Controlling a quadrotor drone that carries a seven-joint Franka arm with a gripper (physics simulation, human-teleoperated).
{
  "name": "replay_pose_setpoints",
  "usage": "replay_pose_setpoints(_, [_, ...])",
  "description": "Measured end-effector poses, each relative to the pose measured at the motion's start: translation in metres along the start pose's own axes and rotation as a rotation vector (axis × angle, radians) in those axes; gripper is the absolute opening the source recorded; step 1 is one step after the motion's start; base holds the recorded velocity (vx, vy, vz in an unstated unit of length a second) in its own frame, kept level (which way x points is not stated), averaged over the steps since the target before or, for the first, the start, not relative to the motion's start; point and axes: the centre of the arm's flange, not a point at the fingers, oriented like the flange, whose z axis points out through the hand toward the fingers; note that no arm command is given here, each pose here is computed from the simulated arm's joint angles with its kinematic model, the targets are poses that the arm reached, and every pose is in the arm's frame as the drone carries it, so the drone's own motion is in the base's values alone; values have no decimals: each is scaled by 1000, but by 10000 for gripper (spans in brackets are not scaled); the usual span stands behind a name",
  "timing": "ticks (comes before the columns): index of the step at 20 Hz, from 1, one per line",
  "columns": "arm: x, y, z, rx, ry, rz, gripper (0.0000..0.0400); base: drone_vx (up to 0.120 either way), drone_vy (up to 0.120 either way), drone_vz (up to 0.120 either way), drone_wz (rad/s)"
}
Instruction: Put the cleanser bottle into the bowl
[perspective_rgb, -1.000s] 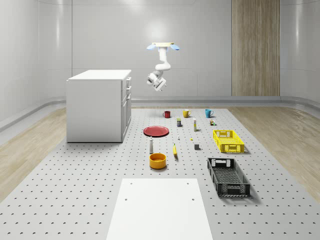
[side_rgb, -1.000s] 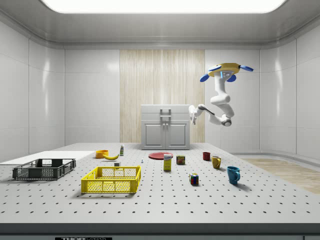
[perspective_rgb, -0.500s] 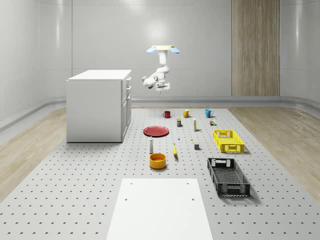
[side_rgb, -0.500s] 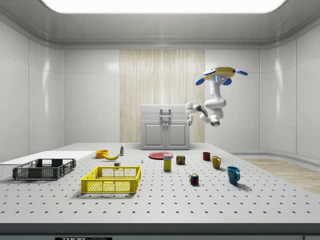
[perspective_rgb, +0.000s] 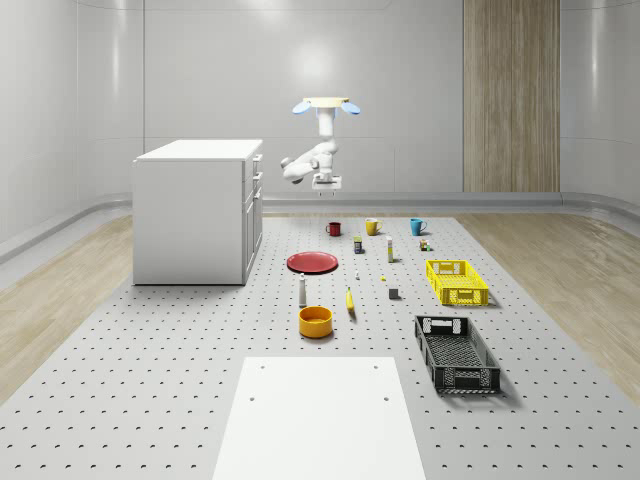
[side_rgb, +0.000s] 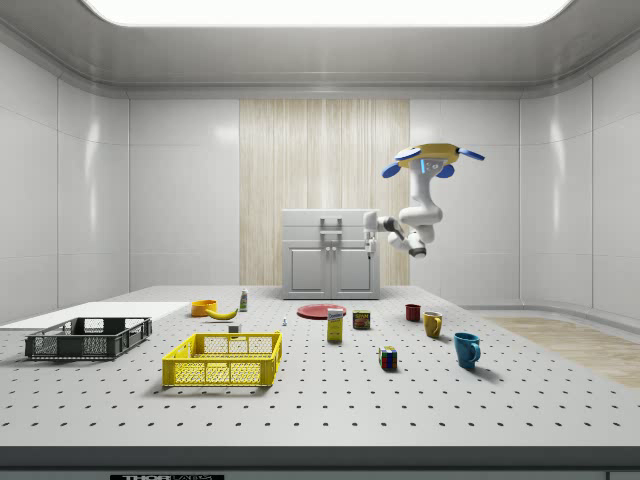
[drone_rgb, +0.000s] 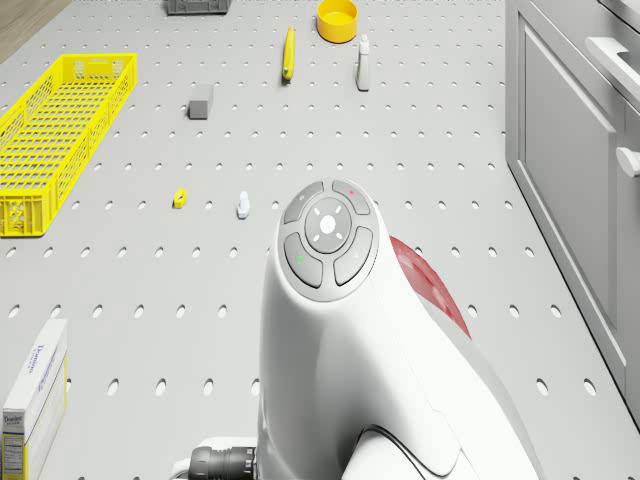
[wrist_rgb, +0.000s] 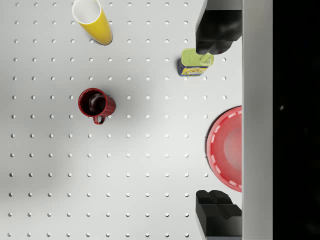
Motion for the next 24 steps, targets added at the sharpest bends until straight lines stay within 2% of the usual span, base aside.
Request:
replay_pose_setpoints(4, [-1, -1, 0, -6, 7, 0, 400, 120, 30, 0, 0])
replay_pose_setpoints(12, [-1, -1, 0, -11, 12, 0, 400, 120, 0, -120, 0])
replay_pose_setpoints(19, [-1, -1, 0, -12, 13, 0, 400, 120, 0, -6, 0])
replay_pose_setpoints(24, [-1, -1, 0, -12, 14, 0, 400, 120, -48, 0, 0])
